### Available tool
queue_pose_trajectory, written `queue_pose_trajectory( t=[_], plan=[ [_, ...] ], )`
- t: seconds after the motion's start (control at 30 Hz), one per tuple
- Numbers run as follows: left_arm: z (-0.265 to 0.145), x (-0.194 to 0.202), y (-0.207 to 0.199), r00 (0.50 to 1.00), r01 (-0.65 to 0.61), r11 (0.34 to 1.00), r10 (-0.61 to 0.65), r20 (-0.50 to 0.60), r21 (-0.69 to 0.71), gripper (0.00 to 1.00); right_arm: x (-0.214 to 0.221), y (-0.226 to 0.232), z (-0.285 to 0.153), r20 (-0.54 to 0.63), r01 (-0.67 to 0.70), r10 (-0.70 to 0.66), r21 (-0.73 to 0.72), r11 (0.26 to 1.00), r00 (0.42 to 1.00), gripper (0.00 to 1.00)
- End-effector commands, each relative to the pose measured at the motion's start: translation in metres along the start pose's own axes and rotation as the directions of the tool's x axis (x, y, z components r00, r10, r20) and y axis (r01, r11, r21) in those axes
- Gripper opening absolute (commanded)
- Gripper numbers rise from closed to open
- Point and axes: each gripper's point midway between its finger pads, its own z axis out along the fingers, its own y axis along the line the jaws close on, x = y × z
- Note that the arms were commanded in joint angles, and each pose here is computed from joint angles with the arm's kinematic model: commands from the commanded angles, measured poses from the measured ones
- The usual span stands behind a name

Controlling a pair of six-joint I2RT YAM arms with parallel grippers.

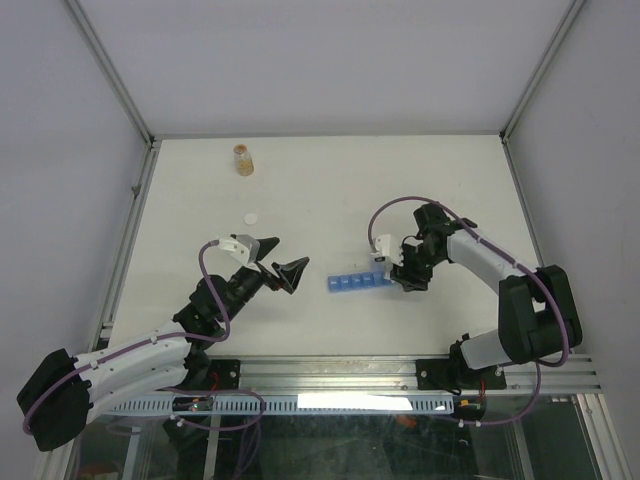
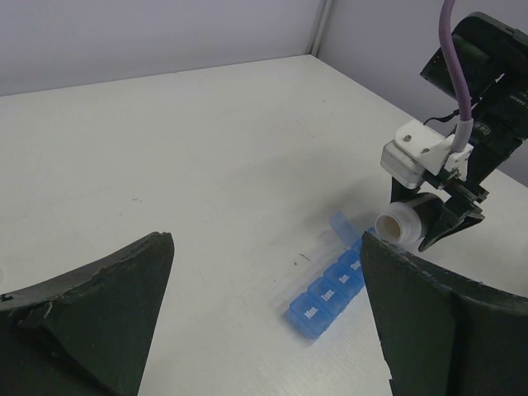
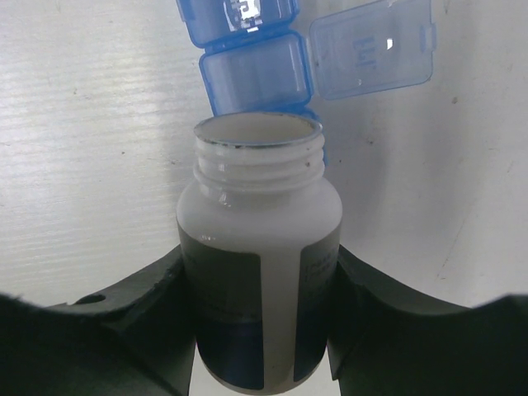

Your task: Sort the pills into containers

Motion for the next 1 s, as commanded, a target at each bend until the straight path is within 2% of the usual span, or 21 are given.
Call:
queue_pose_trajectory(
  t=[0.0, 0.97],
  plan=[
    [0.0009, -0.0177, -0.0028, 0.998, -0.002, 1.000, 0.001, 0.066, 0.017, 0.99, -0.0075, -0.0126, -0.0071, -0.019, 0.005, -0.004, 0.035, 0.999, 1.000, 0.00],
    [-0.0008, -0.0175, -0.0020, 0.998, -0.001, 1.000, 0.000, 0.069, 0.015, 0.99, -0.0040, -0.0128, -0.0069, -0.131, 0.001, 0.002, 0.027, 1.000, 0.991, 0.00]
  ],
)
